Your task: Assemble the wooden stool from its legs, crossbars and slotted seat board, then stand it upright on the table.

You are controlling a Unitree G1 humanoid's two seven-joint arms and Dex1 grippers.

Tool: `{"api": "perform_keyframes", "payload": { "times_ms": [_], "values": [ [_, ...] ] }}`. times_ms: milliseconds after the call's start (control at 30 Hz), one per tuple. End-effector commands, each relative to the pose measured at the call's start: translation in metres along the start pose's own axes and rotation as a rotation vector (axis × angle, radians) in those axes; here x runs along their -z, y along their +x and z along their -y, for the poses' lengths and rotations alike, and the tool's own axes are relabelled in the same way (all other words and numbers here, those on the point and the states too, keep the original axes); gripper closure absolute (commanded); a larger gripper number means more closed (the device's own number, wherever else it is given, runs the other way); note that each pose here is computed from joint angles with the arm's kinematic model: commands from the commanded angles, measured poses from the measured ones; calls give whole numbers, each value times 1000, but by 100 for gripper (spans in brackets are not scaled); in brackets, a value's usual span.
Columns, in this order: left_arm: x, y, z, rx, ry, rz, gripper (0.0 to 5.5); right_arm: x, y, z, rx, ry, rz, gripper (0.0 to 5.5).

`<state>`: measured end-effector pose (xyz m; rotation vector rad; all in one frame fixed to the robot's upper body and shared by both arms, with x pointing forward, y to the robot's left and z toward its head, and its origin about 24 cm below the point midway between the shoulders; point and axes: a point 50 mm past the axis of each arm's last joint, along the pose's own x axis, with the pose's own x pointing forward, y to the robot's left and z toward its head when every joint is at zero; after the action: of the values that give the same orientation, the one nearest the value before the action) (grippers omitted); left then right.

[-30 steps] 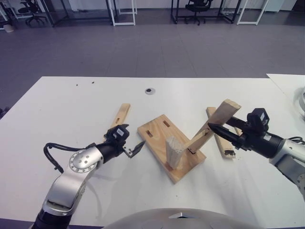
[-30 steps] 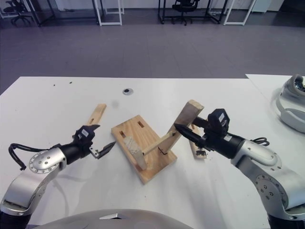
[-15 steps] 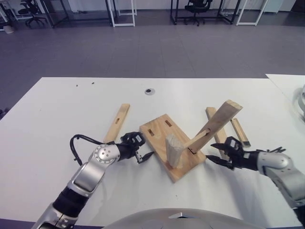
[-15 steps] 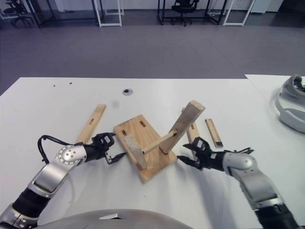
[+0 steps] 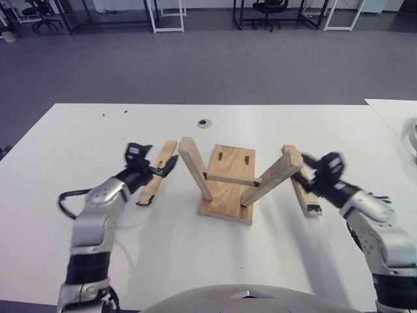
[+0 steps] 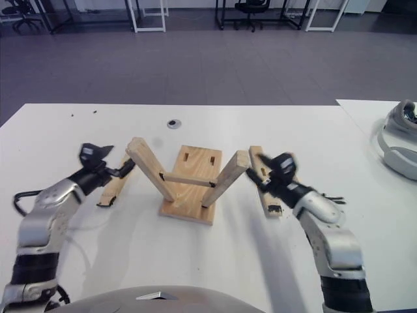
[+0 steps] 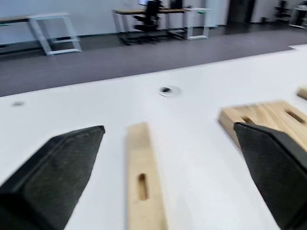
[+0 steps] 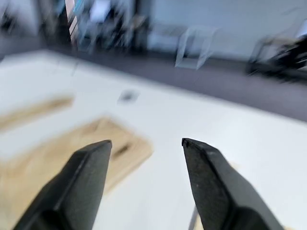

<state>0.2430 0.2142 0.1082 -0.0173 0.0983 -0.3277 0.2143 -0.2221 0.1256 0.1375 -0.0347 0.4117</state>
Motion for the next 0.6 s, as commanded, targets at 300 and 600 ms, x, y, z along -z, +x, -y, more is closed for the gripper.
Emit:
{"api": "perform_keyframes", "payload": {
  "times_ms": [300,600],
  "values": [
    [-50,-6,93,-74,-296,49,54,-43,-8,-74,40,241,120,275],
    [-45,3,128,22,-219,-34,54,-37,10,-89,-52,204,67,275]
  ]
}}
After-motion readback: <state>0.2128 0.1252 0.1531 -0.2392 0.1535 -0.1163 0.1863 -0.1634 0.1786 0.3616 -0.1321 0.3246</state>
